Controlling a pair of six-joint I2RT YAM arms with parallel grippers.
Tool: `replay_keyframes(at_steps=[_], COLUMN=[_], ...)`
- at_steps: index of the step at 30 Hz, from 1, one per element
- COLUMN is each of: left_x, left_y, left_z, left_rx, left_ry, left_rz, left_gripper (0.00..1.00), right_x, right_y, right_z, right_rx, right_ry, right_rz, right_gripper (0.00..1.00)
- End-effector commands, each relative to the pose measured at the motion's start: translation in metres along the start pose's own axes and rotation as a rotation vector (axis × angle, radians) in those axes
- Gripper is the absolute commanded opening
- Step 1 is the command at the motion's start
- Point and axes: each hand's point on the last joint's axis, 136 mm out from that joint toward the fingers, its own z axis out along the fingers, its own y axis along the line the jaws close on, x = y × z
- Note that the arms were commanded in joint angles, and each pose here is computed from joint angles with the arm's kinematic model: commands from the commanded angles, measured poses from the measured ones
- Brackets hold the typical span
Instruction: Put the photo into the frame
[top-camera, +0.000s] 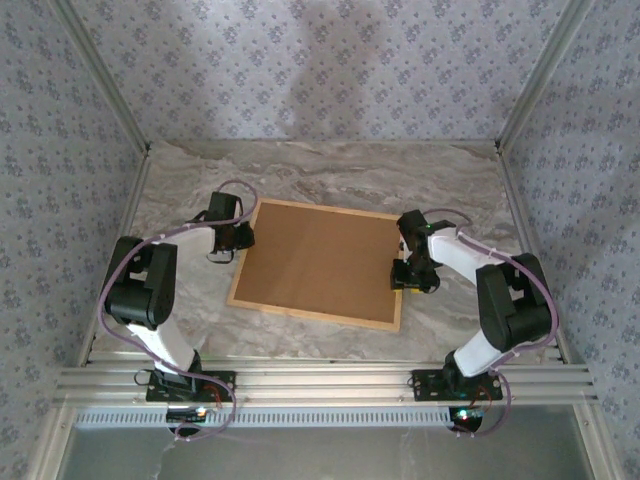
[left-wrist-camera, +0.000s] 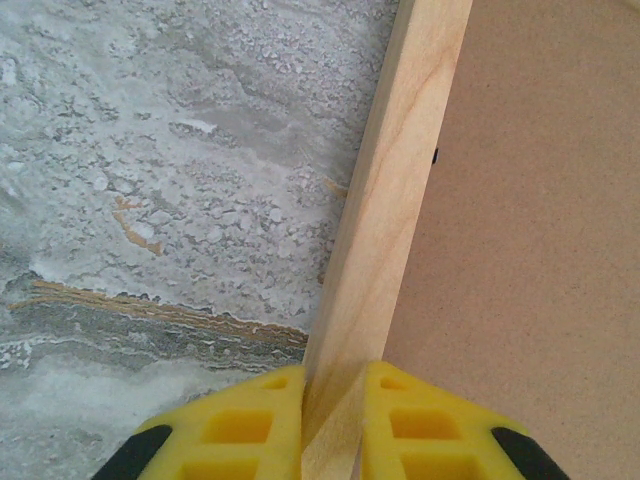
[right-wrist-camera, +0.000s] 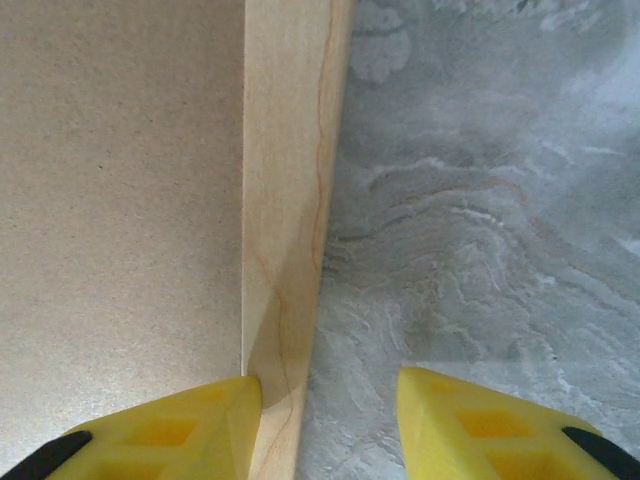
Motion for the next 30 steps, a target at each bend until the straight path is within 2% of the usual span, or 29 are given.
replay_keyframes(at_steps=[1, 12, 30], left_x=[0.05, 0.053, 0.061], left_y=[0.021, 0.018, 0.018], left_z=[0.006, 0.007, 0.011], left_rx=[-0.072, -0.065, -0.066], left_ry=[0.171, 0.175, 0.192], left_rz=[-0.009, -0.007, -0.004], left_gripper=[0.18, 0.17, 0.17], right_x=[0.002, -0.003, -0.007], right_y=[0.005, 0.022, 0.036], right_z=[0.011, 0.014, 0.03], right_rx=[-0.008, -0.076, -0.059], right_ry=[0.021, 0.01, 0.024], right_rz=[-0.001, 0.018, -0.012], right_gripper=[0.43, 0.47, 0.49])
